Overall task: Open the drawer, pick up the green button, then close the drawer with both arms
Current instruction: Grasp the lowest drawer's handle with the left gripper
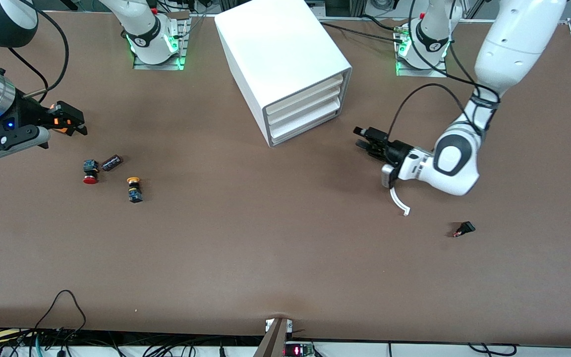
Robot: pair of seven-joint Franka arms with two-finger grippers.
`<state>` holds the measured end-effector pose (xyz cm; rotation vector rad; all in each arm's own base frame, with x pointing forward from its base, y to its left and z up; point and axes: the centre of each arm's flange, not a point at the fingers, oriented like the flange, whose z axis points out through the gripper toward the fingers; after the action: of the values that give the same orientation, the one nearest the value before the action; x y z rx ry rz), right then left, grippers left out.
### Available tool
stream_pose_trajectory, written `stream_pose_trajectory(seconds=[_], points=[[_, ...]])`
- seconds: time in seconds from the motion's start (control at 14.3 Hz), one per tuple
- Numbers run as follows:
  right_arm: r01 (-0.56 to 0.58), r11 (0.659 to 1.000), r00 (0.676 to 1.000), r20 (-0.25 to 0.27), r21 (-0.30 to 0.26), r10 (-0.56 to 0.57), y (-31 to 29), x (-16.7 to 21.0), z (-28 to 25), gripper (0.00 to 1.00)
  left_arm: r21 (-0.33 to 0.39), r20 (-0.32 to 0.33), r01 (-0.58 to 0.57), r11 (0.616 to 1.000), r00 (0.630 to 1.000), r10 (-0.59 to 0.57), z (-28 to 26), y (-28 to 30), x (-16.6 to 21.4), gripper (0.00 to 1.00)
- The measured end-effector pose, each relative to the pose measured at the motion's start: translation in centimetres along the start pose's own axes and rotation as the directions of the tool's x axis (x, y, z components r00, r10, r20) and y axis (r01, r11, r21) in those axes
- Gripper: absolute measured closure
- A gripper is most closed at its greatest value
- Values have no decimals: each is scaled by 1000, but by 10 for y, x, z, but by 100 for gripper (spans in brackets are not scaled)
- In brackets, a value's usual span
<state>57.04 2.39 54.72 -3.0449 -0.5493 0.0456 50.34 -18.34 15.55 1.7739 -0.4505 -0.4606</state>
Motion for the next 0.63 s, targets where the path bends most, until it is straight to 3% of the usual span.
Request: stream_pose_trajectory(seconds=[0.28, 0.63], points=[[0, 1000, 1000, 9, 3, 0, 1, 2, 5, 0, -60, 10, -11, 998, 1000, 11, 56, -6, 1, 32], [0, 1000, 1000, 9, 3, 0, 1, 2, 5, 0, -134, 13, -58, 989, 998, 60, 118, -26, -2, 38]])
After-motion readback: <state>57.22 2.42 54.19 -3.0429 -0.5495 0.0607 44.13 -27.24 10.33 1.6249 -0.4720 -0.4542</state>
